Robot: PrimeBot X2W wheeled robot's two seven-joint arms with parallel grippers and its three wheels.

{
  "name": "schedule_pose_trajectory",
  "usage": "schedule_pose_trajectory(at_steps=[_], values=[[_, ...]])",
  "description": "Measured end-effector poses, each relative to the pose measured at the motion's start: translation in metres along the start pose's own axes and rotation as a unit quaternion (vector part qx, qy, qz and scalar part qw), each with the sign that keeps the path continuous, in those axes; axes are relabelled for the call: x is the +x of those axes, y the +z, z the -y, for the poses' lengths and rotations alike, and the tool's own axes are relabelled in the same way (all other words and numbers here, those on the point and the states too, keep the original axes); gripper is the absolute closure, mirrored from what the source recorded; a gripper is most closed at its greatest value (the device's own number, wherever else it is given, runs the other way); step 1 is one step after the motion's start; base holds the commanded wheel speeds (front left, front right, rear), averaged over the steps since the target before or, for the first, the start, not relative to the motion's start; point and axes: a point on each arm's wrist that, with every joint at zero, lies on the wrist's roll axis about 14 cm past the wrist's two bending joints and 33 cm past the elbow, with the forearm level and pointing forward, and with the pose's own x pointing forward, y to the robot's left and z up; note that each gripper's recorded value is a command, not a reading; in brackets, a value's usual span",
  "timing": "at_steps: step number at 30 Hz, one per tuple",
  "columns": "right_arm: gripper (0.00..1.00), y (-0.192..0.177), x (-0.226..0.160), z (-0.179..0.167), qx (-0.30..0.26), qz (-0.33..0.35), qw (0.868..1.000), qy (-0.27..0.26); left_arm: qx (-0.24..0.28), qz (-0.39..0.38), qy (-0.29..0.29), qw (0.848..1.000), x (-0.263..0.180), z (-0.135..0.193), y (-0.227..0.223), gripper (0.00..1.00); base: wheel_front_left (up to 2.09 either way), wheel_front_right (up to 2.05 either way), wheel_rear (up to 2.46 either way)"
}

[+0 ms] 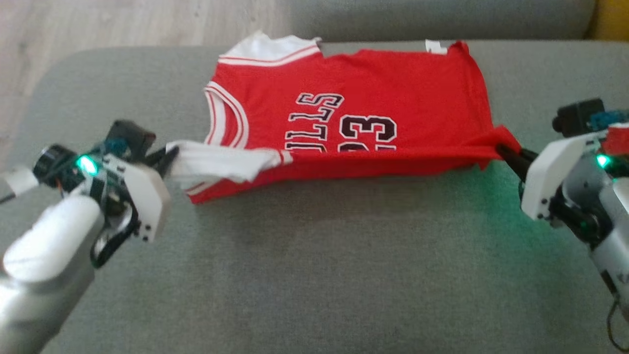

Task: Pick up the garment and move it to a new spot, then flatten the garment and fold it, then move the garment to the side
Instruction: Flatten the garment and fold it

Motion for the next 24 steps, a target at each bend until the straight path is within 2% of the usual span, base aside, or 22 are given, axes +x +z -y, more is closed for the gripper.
schedule_pose_trajectory(at_steps=[10, 16, 17, 18, 19, 24], values=[[1.0, -0.005, 0.033, 0.014, 0.002, -0.021, 1.0, -0.02, 0.055, -0.031, -0.011, 0.998, 0.065, -0.006, 0.013, 1.0, 0.0, 0.0, 0.0], [1.0, -0.006, 0.047, 0.021, 0.004, -0.022, 0.999, -0.028, 0.086, -0.001, 0.021, 0.996, 0.092, -0.021, 0.037, 1.0, 0.0, 0.0, 0.0], [1.0, -0.005, 0.049, 0.022, 0.005, -0.021, 0.999, -0.029, 0.088, 0.002, 0.025, 0.996, 0.096, -0.022, 0.04, 0.94, 0.0, 0.0, 0.0], [0.92, -0.003, 0.051, 0.023, 0.007, -0.018, 0.999, -0.03, 0.087, 0.004, 0.026, 0.996, 0.099, -0.023, 0.041, 0.58, 0.0, 0.0, 0.0], [0.0, -0.001, 0.053, 0.023, 0.009, -0.013, 0.999, -0.031, 0.083, 0.007, 0.03, 0.996, 0.102, -0.023, 0.042, 0.0, 0.0, 0.0, 0.0], [0.0, 0.022, 0.059, 0.028, 0.026, 0.048, 0.998, -0.038, 0.065, 0.025, 0.06, 0.996, 0.109, -0.03, 0.038, 0.0, 0.0, 0.0, 0.0]])
